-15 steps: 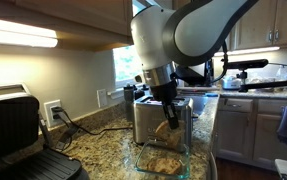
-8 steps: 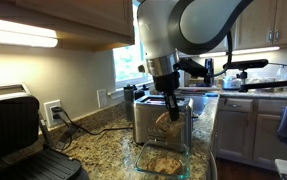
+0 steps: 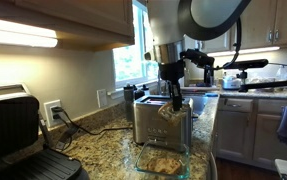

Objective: Put one slice of bread in the bread toaster then push the lever down

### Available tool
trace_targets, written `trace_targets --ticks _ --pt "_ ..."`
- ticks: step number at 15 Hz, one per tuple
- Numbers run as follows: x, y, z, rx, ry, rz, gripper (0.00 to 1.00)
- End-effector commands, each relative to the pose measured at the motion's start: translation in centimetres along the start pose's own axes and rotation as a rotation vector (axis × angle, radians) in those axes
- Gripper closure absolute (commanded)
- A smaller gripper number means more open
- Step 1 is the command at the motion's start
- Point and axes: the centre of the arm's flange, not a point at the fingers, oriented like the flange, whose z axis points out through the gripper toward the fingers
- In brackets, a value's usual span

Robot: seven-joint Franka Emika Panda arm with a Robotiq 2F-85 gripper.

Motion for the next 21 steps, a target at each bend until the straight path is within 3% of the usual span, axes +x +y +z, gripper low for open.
trace_targets --ticks 1,12,21 --pt "-2.3 0.4 -1.3 -0.018 0.051 0.035 0.93" --pt "-2.4 2.3 -3.6 -0.048 0.092 0.083 0.94" --pt "-2.0 6.9 -5.0 -0.068 0.11 0.174 0.94"
